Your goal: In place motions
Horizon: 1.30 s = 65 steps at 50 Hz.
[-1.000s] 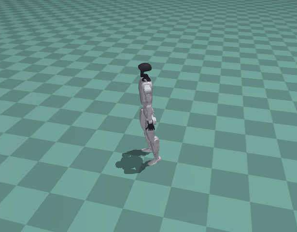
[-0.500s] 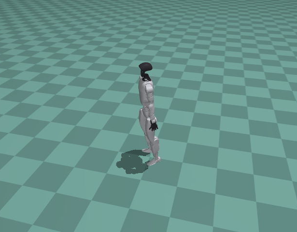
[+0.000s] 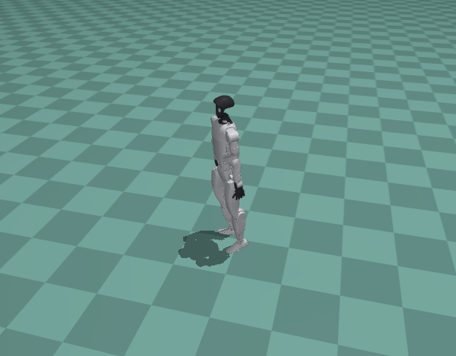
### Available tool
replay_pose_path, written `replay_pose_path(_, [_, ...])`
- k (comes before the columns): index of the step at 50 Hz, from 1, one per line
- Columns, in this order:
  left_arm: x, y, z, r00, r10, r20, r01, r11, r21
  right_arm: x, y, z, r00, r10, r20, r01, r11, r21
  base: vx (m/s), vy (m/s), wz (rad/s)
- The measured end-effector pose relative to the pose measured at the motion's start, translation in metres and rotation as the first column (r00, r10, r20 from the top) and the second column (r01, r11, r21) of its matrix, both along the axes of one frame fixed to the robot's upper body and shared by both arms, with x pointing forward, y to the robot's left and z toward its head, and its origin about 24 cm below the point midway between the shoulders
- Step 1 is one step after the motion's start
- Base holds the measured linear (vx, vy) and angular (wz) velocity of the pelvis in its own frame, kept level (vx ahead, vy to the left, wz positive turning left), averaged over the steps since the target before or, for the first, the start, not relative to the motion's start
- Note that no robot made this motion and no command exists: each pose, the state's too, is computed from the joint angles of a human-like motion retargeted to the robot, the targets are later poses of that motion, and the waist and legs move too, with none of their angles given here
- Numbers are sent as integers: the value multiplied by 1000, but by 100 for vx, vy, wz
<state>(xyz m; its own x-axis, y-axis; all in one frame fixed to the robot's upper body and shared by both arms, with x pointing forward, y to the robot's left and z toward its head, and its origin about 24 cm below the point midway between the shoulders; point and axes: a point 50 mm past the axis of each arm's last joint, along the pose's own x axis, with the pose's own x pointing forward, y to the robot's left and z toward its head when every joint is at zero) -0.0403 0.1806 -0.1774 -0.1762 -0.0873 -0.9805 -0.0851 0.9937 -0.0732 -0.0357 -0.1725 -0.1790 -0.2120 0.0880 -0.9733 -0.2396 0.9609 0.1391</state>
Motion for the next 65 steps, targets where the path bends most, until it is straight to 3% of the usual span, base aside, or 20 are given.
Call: replay_pose_path(65, [11, 4, -1, 1000, -2, 27, 2, 1000, 5, 8, -17, 2, 998, -63, 4, 63, 996, -67, -10, 4, -20])
